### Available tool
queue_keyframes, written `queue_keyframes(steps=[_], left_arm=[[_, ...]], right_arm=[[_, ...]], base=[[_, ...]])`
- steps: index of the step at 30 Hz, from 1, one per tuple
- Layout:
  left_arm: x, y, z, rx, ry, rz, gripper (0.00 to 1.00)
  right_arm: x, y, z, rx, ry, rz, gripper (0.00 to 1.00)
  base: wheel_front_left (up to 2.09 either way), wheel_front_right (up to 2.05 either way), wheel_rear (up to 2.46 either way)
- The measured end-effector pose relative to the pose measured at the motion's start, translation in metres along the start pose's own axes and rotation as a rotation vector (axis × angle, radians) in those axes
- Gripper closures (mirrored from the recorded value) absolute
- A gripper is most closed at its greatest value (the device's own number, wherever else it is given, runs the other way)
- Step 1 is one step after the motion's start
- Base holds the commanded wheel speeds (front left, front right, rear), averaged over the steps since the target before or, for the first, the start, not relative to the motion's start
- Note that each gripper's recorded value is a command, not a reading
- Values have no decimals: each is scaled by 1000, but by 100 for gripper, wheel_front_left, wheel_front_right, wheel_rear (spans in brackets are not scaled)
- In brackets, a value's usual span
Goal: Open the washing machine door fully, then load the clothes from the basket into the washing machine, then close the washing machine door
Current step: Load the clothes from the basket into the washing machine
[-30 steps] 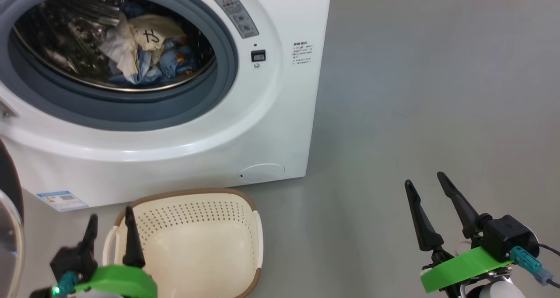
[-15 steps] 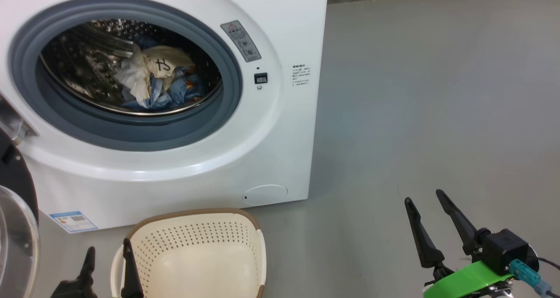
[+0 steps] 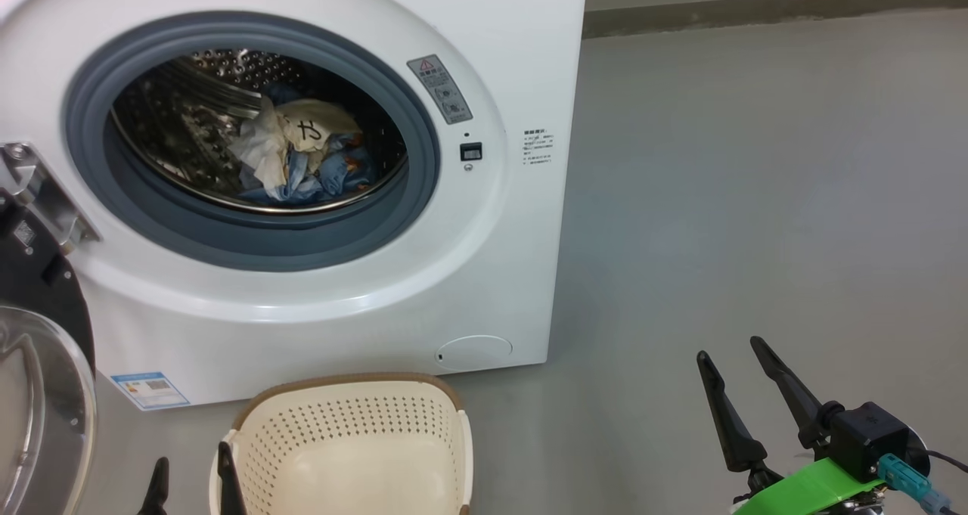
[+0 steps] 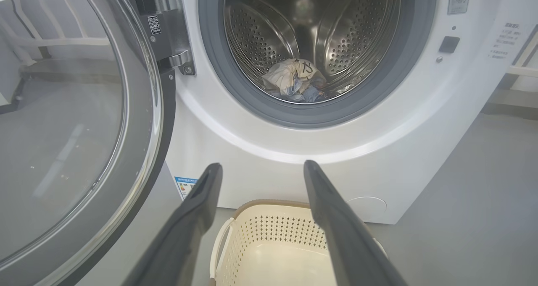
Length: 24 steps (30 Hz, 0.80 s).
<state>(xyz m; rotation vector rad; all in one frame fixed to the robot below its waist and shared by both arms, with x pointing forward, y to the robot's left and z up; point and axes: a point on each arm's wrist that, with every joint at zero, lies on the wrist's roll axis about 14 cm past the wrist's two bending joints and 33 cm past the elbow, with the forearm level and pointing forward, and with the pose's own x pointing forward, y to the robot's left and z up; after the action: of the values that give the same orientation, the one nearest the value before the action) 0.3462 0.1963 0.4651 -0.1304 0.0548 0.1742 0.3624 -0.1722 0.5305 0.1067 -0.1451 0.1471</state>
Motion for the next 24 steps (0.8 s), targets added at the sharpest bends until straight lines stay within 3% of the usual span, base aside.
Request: queue_keyframes(steps=[24], left_arm=[[-9,1,-1,7,0,4,0]], right_arm=[[-6,2,-1,5,4,5,0]], base=[[0,0,0]])
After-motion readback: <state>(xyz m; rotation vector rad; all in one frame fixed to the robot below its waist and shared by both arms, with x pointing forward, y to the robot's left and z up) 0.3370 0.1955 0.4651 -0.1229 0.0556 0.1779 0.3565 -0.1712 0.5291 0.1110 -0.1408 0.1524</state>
